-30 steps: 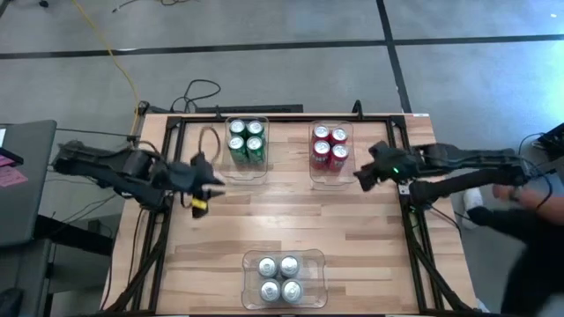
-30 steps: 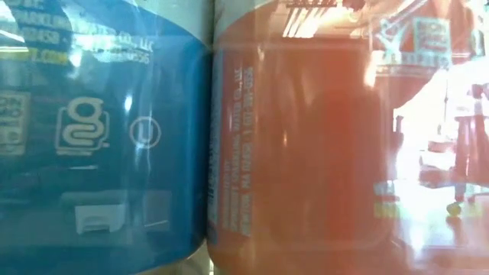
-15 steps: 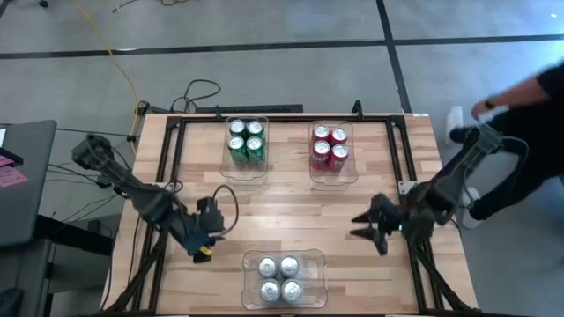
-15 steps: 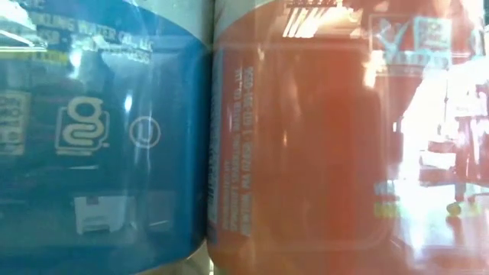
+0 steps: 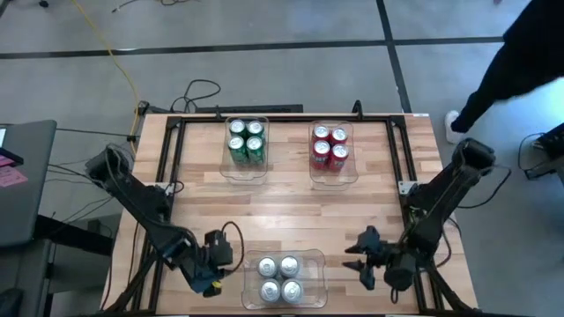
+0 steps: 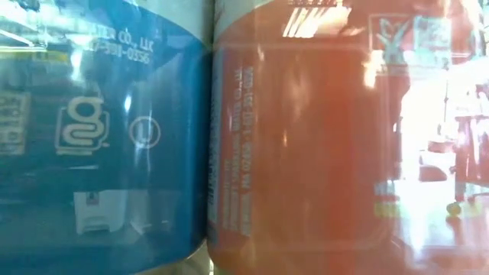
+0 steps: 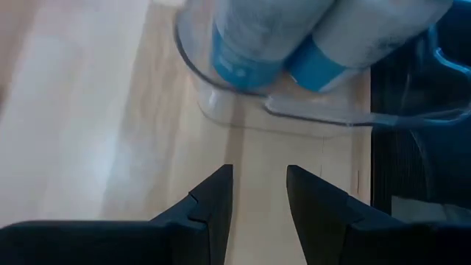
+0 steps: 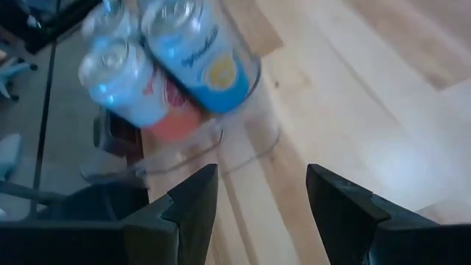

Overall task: Sort soda cans
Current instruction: Move the bottom transparent bin between the top left and top right transparent bins

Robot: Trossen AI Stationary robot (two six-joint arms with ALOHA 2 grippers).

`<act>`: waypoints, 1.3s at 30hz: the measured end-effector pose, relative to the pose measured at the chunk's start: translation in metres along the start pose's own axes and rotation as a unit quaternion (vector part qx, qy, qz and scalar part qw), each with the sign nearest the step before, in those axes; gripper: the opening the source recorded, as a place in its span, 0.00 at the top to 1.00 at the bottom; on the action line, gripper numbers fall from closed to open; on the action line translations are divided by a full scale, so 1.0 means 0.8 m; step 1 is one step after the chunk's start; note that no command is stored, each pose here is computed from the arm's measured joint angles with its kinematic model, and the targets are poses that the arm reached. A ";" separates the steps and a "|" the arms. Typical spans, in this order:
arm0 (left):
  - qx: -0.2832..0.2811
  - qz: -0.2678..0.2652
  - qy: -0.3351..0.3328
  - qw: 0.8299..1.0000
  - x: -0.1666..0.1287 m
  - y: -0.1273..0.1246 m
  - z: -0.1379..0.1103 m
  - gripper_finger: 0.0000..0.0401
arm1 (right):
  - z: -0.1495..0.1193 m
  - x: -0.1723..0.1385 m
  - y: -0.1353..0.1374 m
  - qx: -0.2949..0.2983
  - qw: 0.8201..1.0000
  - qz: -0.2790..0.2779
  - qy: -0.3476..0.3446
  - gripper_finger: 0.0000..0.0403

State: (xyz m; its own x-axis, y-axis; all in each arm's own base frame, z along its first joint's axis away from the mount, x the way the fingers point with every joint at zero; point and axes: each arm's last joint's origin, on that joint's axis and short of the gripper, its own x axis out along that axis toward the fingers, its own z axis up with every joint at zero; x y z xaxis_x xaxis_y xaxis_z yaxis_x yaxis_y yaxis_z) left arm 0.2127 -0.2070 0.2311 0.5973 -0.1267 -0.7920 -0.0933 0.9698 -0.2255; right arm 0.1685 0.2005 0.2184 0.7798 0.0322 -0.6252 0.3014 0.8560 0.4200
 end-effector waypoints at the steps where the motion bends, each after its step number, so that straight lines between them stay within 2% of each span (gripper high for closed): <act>1: -0.008 0.000 0.003 1.000 0.005 -0.003 -0.003 0.69 | -0.005 0.005 0.002 -0.003 1.000 0.000 0.002 0.44; 5: -0.043 -0.013 0.011 0.999 0.025 -0.018 -0.014 0.69 | -0.021 0.021 0.007 -0.010 1.000 0.000 0.020 0.44; 11: -0.098 -0.078 0.034 0.992 0.055 -0.047 -0.032 0.69 | -0.025 0.034 0.005 -0.029 0.999 -0.022 0.003 0.44; 15: -0.152 -0.126 0.045 0.979 0.070 -0.070 -0.049 0.69 | -0.015 0.044 -0.002 -0.028 0.998 -0.056 -0.032 0.44; 22: -0.204 -0.180 0.035 0.962 0.095 -0.095 -0.069 0.69 | 0.014 0.063 -0.018 -0.036 0.993 -0.097 -0.048 0.44; 29: -0.198 -0.174 -0.008 0.965 0.120 -0.097 -0.074 0.69 | 0.033 0.075 -0.026 -0.043 0.991 -0.111 -0.062 0.44; 35: -0.185 -0.132 -0.076 0.971 0.125 -0.089 -0.065 0.69 | 0.033 0.075 -0.026 -0.048 0.991 -0.112 -0.060 0.44; 39: -0.184 -0.114 -0.096 0.972 0.128 -0.083 -0.059 0.69 | 0.031 0.074 -0.026 -0.050 0.991 -0.112 -0.058 0.44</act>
State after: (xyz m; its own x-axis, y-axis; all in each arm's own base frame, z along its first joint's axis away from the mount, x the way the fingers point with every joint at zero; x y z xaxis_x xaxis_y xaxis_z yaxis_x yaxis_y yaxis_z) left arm 0.2429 -0.2945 0.1383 0.7696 -0.2541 -0.5858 -0.1988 0.7764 -0.5981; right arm 0.2222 0.1717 0.1891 0.7592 -0.2195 -0.6127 0.4226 0.8822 0.2076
